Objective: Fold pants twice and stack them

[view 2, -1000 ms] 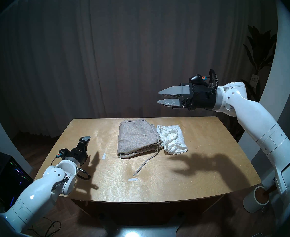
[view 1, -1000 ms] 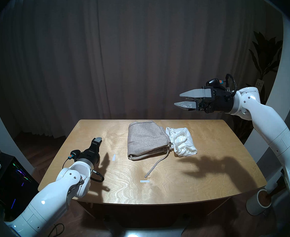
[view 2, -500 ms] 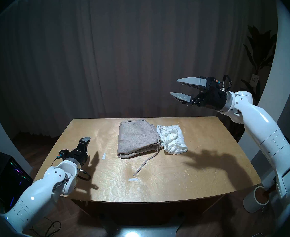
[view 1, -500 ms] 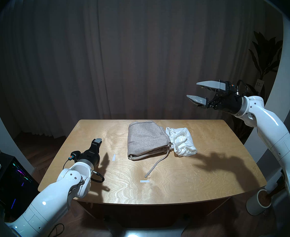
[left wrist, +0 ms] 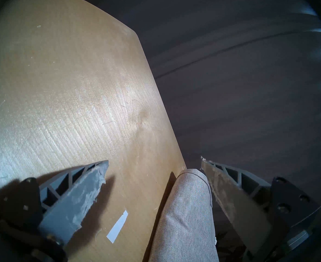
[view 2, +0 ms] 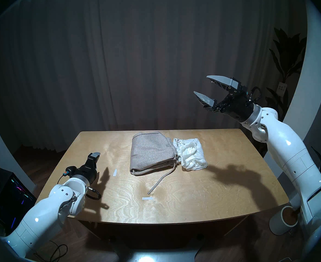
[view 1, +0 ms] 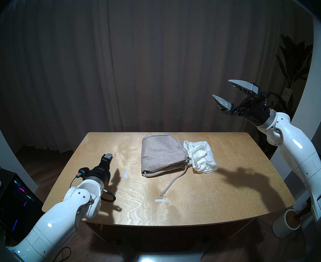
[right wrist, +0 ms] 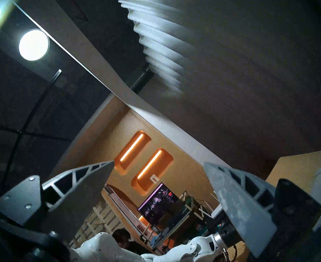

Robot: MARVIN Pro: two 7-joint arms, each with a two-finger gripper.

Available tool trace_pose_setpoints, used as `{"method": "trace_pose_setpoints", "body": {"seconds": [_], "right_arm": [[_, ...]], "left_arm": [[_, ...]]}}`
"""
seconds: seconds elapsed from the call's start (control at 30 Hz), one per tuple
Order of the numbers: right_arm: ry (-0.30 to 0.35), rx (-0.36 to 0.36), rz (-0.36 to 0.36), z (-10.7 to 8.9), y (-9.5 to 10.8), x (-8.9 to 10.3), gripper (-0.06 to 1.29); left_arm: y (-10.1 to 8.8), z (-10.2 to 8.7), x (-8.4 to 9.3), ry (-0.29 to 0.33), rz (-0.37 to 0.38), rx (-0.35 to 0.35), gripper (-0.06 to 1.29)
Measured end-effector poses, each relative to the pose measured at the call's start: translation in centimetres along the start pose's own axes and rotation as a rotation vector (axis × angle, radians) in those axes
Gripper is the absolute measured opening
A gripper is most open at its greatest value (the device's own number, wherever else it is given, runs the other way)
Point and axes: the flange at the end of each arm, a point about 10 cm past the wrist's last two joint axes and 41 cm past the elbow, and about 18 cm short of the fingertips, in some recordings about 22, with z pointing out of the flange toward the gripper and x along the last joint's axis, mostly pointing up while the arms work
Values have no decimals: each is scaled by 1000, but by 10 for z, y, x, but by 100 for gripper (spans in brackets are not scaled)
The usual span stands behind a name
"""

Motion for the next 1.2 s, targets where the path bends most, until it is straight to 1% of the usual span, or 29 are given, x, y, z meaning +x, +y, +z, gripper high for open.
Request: {"method": "trace_pose_setpoints", "body": {"seconds": [0.1, 0.17, 0.2, 0.27, 0.3, 0.33, 0.4, 0.5, 0.53, 0.6, 0.7, 0.8, 0.83, 0.97, 1.03, 1.1, 1.2], "right_arm": [[6, -1, 16, 0, 6, -6, 123], [-39, 0, 39, 8, 10, -18, 123], [-74, 3, 52, 14, 11, -26, 123], [-110, 5, 63, 20, 11, -34, 123], [-160, 6, 77, 28, 12, -44, 123], [-182, 6, 81, 31, 11, -48, 123], [-250, 6, 90, 42, 9, -60, 123], [-312, 5, 94, 51, 6, -71, 123], [-361, -2, 94, 57, 4, -79, 123], [-391, -15, 90, 60, 2, -84, 123], [-467, -48, 70, 69, -2, -95, 123], [-519, -78, 41, 74, -5, -100, 123], [-546, -102, 19, 75, -7, -101, 123], [-577, -141, -24, 75, -10, -99, 123], [-600, -182, -68, 73, -13, -94, 123], [-609, -199, -86, 73, -14, -91, 123], [-630, -246, -133, 70, -17, -85, 123]], "left_arm": [[-1, 0, 0, 1, -1, 2, 124], [-2, 0, 0, 2, -2, 5, 124], [-2, 1, 0, 2, -3, 6, 124], [-2, 1, 0, 2, -3, 7, 124], [-3, 1, 0, 3, -3, 8, 124], [-3, 1, 0, 3, -4, 9, 124], [-3, 1, 0, 4, -4, 10, 124], [-4, 1, 0, 5, -5, 11, 124], [-4, 2, 0, 6, -5, 12, 124], [-4, 2, 0, 7, -5, 12, 124], [-5, 2, 1, 9, -5, 13, 124], [-5, 2, 2, 11, -4, 15, 124], [-6, 3, 2, 12, -4, 16, 124], [-7, 3, 3, 15, -2, 20, 124], [-8, 3, 4, 18, 0, 23, 124], [-8, 3, 5, 19, 0, 24, 124], [-9, 4, 6, 21, 3, 27, 124]]}}
